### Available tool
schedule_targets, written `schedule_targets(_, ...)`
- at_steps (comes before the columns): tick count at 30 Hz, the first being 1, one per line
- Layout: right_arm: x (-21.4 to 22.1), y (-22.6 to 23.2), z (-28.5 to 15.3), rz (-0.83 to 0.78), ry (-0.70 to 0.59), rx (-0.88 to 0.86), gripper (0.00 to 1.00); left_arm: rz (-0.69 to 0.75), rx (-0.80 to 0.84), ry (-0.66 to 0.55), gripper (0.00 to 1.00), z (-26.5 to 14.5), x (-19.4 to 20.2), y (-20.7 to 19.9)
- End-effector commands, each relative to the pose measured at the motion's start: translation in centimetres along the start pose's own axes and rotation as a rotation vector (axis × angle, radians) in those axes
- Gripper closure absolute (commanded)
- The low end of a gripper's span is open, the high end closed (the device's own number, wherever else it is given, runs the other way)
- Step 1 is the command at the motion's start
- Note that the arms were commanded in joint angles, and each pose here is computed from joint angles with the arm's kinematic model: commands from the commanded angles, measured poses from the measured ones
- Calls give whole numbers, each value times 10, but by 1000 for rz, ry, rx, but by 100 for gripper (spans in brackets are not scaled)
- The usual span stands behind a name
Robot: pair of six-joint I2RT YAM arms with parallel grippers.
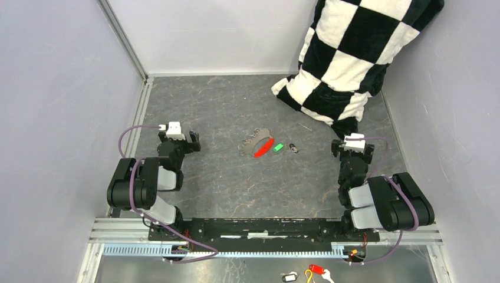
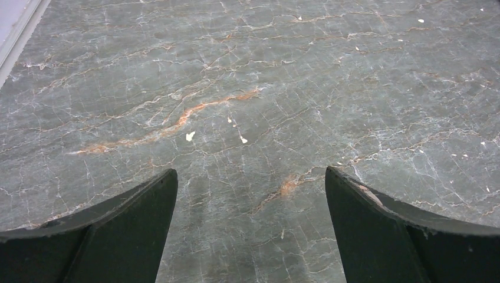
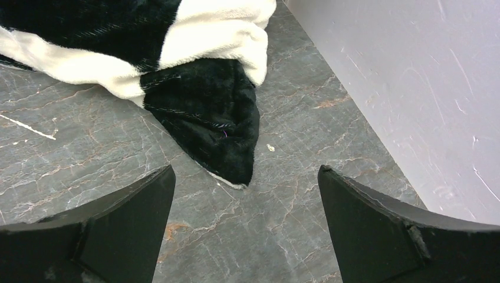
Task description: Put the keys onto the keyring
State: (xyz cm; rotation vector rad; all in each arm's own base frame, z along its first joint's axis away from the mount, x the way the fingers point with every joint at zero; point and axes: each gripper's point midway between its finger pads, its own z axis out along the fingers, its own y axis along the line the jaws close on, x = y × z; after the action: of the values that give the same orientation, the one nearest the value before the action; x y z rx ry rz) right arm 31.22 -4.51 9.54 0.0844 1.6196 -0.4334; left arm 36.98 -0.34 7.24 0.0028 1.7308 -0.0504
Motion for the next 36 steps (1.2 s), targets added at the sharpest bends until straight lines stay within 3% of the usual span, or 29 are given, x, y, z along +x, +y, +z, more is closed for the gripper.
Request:
schedule_targets(1, 13, -12, -19, 16, 11, 27, 2, 1, -7, -60, 0, 4, -19, 0)
schedule_targets(6, -6, -3, 22, -3, 253, 85, 2, 4, 8, -70, 0, 4, -22, -2)
schedule_targets(8, -28, 11, 36, 169, 239, 56, 2, -1, 21, -13, 0, 9, -22, -2)
schedule_targets(12, -56, 67, 44, 644, 260, -223, 2, 2, 69, 147, 0, 34, -60, -10)
schedule_targets(14, -76, 105, 45, 602, 257, -441, 2, 19, 116, 284, 0, 33, -60, -16)
schedule_targets(19, -85, 192, 30, 382, 360, -618, 11, 2, 196, 465, 0, 31, -62, -28)
schedule_targets(23, -66, 246, 19, 351, 486, -721, 24, -27, 237, 561, 0, 30, -54, -35)
schedule_targets(26, -52, 275, 18, 344, 569, -784, 32, -44, 244, 602, 0, 30, -52, -37)
schedule_targets(36, -32, 317, 20, 336, 654, -858, 39, -42, 228, 601, 0, 26, -56, -35)
